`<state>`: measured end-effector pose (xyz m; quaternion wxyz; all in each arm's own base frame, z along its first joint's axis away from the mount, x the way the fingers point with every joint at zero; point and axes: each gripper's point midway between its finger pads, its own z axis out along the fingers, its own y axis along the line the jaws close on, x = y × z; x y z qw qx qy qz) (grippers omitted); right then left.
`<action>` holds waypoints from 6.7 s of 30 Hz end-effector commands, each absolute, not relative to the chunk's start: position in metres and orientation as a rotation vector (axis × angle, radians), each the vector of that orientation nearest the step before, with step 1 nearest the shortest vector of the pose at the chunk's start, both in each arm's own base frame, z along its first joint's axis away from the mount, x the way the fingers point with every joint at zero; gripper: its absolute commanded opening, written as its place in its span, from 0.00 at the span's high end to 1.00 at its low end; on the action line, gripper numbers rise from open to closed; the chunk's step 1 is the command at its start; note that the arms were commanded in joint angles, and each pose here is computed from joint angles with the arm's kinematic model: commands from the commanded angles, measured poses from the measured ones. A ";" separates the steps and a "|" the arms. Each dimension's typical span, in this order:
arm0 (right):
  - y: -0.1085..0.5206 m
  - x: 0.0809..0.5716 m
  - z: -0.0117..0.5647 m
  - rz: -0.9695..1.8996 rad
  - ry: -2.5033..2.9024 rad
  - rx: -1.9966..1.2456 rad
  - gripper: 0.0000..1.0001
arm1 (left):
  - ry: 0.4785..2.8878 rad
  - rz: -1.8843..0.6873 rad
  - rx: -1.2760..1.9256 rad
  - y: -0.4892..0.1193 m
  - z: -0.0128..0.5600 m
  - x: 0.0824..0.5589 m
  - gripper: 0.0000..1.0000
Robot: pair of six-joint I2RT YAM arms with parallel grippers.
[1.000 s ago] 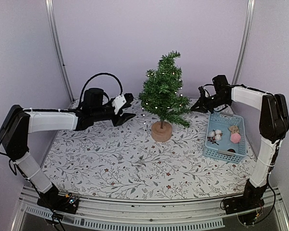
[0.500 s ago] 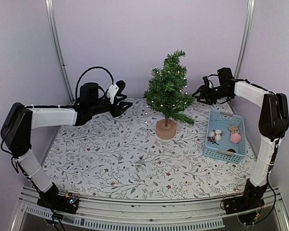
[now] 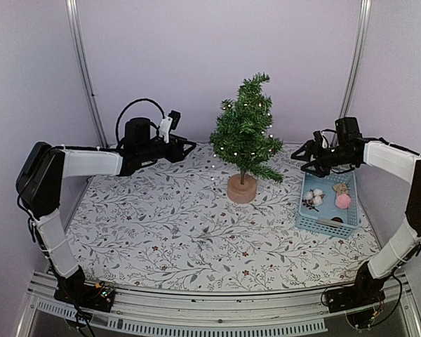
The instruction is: Decorate the small christmas tree
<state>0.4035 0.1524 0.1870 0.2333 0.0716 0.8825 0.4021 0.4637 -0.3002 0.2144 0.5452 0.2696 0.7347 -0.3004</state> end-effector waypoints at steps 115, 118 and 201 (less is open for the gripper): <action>0.334 0.411 0.106 1.388 2.320 -0.026 0.47 | 1.820 -0.656 0.455 -0.192 0.209 0.390 0.50; 0.328 0.412 0.099 1.349 2.323 0.096 0.49 | 1.820 -0.659 0.452 -0.193 0.210 0.390 0.50; 0.332 0.393 0.110 1.338 2.276 -0.486 0.48 | 1.661 -0.616 0.801 -0.355 0.139 0.246 0.57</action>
